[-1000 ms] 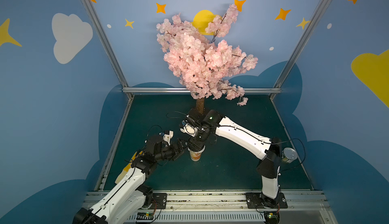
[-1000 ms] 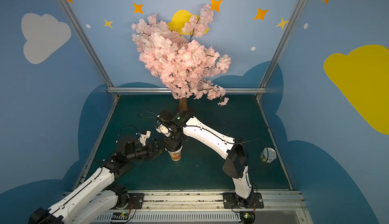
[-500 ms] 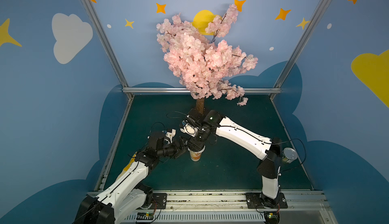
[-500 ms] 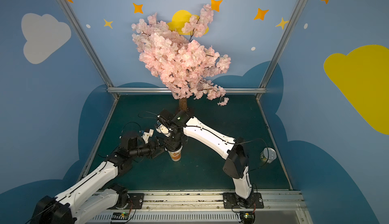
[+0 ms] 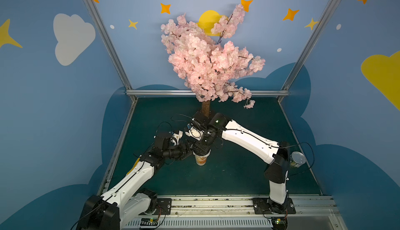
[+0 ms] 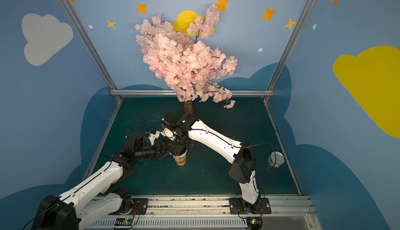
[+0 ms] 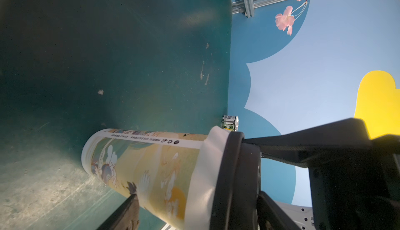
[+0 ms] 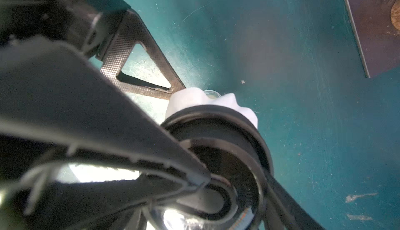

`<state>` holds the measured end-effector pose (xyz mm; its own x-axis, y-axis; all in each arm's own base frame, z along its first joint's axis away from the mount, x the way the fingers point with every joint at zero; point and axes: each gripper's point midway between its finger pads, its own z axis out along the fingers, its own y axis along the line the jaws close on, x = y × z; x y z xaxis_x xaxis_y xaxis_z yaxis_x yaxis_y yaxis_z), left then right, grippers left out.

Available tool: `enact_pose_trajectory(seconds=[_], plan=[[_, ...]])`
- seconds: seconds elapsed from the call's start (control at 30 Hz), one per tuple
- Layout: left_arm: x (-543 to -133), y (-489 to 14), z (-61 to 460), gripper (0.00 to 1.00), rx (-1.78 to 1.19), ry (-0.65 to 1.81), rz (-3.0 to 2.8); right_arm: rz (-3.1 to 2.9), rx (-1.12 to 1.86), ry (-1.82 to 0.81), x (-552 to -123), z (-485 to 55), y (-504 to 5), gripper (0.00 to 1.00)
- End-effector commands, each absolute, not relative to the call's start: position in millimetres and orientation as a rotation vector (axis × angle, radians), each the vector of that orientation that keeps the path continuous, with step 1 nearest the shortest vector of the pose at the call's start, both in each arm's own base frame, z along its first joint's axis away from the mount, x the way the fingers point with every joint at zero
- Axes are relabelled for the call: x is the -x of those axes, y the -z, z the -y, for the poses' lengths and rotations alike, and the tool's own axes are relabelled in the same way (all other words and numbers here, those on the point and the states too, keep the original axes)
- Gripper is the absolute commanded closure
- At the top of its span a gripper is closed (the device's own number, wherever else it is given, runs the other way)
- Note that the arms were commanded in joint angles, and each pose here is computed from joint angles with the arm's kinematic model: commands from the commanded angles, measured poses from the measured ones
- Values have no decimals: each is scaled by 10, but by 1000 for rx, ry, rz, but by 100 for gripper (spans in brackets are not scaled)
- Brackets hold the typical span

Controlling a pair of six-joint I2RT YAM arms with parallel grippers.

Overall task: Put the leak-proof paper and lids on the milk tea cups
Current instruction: Secure the cup lid on the cup.

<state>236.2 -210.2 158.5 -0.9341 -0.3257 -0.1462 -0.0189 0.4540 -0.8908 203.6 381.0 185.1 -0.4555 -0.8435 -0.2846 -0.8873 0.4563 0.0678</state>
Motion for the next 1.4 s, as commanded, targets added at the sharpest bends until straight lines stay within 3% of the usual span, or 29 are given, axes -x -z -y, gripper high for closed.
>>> enact_pose_trajectory(seconds=[0.0,0.47,0.67,0.73,0.93,1.13,1.37], plan=[[-2084,-1093,1988,20,381,1356,-2616,-2618,1584,-257,-1890,-3784,-1451,23],[-1976,-838,1934,24,413,1289,-2686,-2371,1422,-354,-2177,-3936,-2478,13],[-1975,-817,1911,26,421,1269,-2684,-2398,1194,-423,-2246,-3669,-2807,14],[-1978,-816,1907,27,423,1266,-2682,-2449,1033,-506,-2247,-3509,-2786,20],[-2016,-810,1894,28,434,1250,-2673,-2531,541,-969,-2010,-3166,-2648,50],[-2051,-793,1897,28,431,1235,-2679,-2527,195,-1352,-1908,-3187,-2317,54],[-2072,-797,1912,30,428,1236,-2684,-2531,112,-1475,-1888,-3255,-2115,53]])
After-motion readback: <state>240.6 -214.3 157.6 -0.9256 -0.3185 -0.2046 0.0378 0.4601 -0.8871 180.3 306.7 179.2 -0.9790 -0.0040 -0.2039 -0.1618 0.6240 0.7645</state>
